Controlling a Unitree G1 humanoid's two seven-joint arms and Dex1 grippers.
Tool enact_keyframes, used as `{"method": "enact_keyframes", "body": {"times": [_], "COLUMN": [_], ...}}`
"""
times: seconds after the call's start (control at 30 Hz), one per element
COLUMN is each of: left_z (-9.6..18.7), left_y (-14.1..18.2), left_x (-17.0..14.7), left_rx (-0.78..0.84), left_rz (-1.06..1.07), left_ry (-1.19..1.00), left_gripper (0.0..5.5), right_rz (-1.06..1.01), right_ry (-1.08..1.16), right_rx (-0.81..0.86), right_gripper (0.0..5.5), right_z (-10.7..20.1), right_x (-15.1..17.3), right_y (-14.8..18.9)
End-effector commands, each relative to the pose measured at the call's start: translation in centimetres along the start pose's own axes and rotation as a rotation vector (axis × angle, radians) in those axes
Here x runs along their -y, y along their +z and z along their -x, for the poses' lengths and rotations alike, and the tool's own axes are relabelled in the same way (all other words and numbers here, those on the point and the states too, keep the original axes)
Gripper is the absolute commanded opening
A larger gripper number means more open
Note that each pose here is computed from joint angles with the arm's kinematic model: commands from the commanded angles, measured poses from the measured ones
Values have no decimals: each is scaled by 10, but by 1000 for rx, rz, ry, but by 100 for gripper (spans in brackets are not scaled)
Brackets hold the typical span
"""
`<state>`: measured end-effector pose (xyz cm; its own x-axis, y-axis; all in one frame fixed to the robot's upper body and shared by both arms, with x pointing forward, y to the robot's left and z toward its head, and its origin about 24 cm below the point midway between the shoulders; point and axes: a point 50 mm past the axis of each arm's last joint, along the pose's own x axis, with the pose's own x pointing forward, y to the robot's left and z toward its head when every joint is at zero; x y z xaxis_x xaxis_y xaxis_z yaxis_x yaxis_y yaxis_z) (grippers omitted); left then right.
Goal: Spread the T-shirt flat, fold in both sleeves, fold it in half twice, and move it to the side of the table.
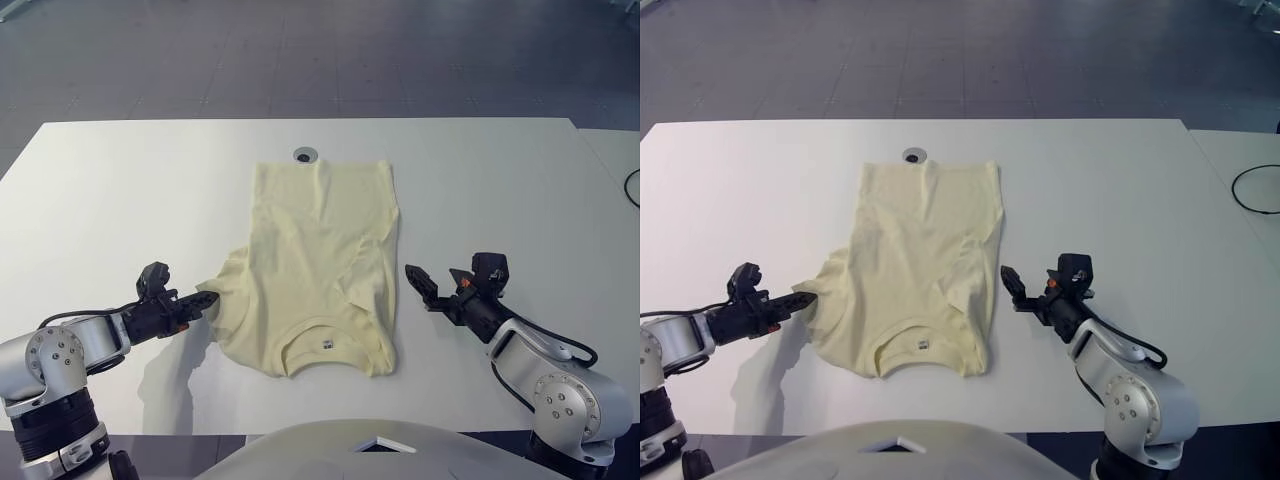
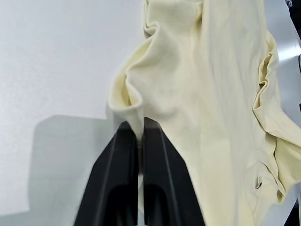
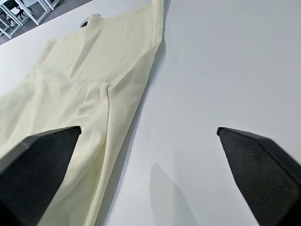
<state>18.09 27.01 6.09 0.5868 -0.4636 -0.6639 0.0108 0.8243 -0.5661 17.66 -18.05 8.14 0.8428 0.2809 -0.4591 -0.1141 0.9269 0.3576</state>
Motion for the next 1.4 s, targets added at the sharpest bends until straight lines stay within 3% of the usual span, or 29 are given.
{"method": "enact_keyframes", "body": {"times": [0.03,0.47,0.6,0.7,0.9,1.17,1.4], "left_z": [0,20,21,22,34,17,1], "left_y": [1,65,86,98,92,58,46], "left_x": [-14,-39,-15,24,70,68,71], "left_rx": [-28,148,205,223,124,-98,-97], "left_rz": [44,4,-91,-232,-523,-824,-941], "left_ry": [72,191,113,-19,-190,-75,0], "left_gripper": [2,2,2,2,2,2,2], "right_rz": [8,8,3,-1,-9,-9,-6], "right_ry": [4,-15,-20,-19,-26,-13,2], "right_rx": [3,13,15,12,12,15,10], "right_gripper": [540,540,540,540,540,540,540], "right_z": [-1,-2,-1,-1,3,1,-1], "right_x": [0,4,4,3,2,-1,-4], "right_y": [3,7,6,5,2,3,3]}}
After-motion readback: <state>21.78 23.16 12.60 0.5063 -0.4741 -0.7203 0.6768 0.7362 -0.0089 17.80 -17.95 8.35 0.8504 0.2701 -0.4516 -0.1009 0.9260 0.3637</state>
